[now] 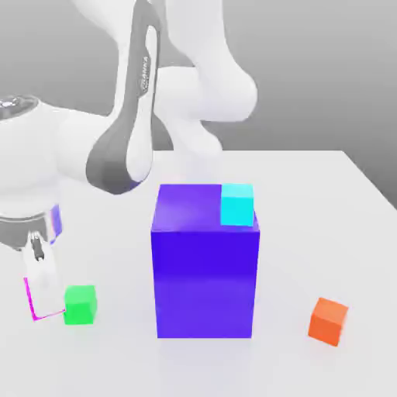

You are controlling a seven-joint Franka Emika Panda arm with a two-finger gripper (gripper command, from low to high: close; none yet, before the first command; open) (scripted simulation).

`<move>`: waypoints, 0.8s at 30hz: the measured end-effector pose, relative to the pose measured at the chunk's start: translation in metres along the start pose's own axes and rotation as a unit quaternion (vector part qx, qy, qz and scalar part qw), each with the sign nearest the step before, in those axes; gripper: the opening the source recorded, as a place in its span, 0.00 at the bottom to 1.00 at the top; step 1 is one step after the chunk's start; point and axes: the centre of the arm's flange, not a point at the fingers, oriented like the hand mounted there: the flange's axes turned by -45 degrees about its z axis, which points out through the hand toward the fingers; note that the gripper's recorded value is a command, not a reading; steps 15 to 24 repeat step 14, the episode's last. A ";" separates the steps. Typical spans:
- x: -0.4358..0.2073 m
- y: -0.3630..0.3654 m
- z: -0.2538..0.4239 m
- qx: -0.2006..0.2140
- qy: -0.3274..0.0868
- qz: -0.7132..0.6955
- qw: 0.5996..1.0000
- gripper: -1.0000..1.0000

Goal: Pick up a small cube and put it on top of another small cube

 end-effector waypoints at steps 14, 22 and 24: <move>-0.036 0.041 0.058 0.012 -0.009 0.012 1.000 1.00; -0.036 0.041 0.058 0.012 -0.009 0.012 1.000 1.00; -0.036 0.041 0.058 0.012 -0.009 0.012 1.000 1.00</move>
